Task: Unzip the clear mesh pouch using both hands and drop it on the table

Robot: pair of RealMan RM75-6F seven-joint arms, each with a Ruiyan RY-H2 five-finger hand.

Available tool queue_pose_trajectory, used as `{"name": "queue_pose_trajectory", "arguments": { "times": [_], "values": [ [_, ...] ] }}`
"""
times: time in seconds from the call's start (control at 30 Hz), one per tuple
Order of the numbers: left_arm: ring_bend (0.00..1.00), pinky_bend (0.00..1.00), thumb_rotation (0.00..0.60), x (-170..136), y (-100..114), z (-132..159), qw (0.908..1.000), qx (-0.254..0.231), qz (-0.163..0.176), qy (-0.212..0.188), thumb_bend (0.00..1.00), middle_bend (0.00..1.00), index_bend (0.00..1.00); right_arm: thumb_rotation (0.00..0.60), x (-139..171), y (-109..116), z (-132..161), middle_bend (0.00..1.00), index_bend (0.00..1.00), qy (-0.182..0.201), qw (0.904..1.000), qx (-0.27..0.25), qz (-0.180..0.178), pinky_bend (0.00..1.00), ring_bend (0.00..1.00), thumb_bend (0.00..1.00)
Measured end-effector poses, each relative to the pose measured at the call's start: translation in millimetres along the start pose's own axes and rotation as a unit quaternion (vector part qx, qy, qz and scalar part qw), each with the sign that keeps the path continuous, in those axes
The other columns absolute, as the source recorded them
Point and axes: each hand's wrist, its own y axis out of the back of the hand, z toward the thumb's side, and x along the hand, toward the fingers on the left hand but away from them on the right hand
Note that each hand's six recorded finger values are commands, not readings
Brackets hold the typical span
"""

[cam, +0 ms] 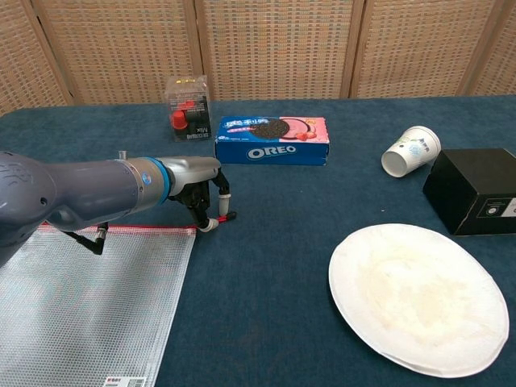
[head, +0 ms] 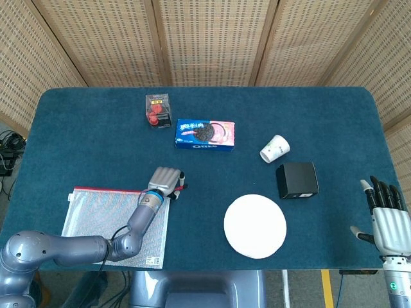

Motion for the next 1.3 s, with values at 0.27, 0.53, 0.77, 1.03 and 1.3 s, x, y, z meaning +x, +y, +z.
{"name": "queue_pose_trajectory", "arguments": {
  "times": [0.27, 0.53, 0.77, 1.03, 1.3],
  "values": [
    [0.95, 1.00, 0.600, 2.1, -1.3, 0.1, 1.0000, -0.002, 0.007, 0.001, 0.42, 0.90, 0.46, 0.600, -0.2, 0.4, -0.8, 0.00, 0.06, 0.001, 1.0000, -0.004, -0.001, 0.00, 0.00, 0.00],
    [0.95, 1.00, 0.600, 2.6, -5.5, -2.1, 1.0000, -0.005, 0.006, 0.003, 0.42, 0.90, 0.47, 0.600, 0.1, 0.1, -0.3, 0.00, 0.06, 0.003, 1.0000, -0.005, -0.001, 0.00, 0.00, 0.00],
    [0.95, 1.00, 0.600, 3.1, -5.3, -1.1, 0.9999, -0.004, 0.011, 0.003, 0.42, 0.90, 0.49, 0.600, 0.5, 0.4, -0.3, 0.00, 0.06, 0.005, 1.0000, -0.008, -0.001, 0.00, 0.00, 0.00],
    [0.95, 1.00, 0.600, 4.0, -9.2, 0.7, 1.0000, -0.006, 0.005, 0.005, 0.43, 0.90, 0.51, 0.600, 0.6, 2.5, -1.8, 0.00, 0.06, 0.004, 0.9999, -0.012, -0.004, 0.00, 0.00, 0.00],
    [0.95, 1.00, 0.600, 4.3, -10.9, 1.4, 0.9999, -0.006, 0.005, 0.008, 0.45, 0.90, 0.57, 0.600, 0.8, 3.6, -2.4, 0.00, 0.06, 0.005, 0.9998, -0.017, -0.004, 0.00, 0.00, 0.00]
  ]
}}
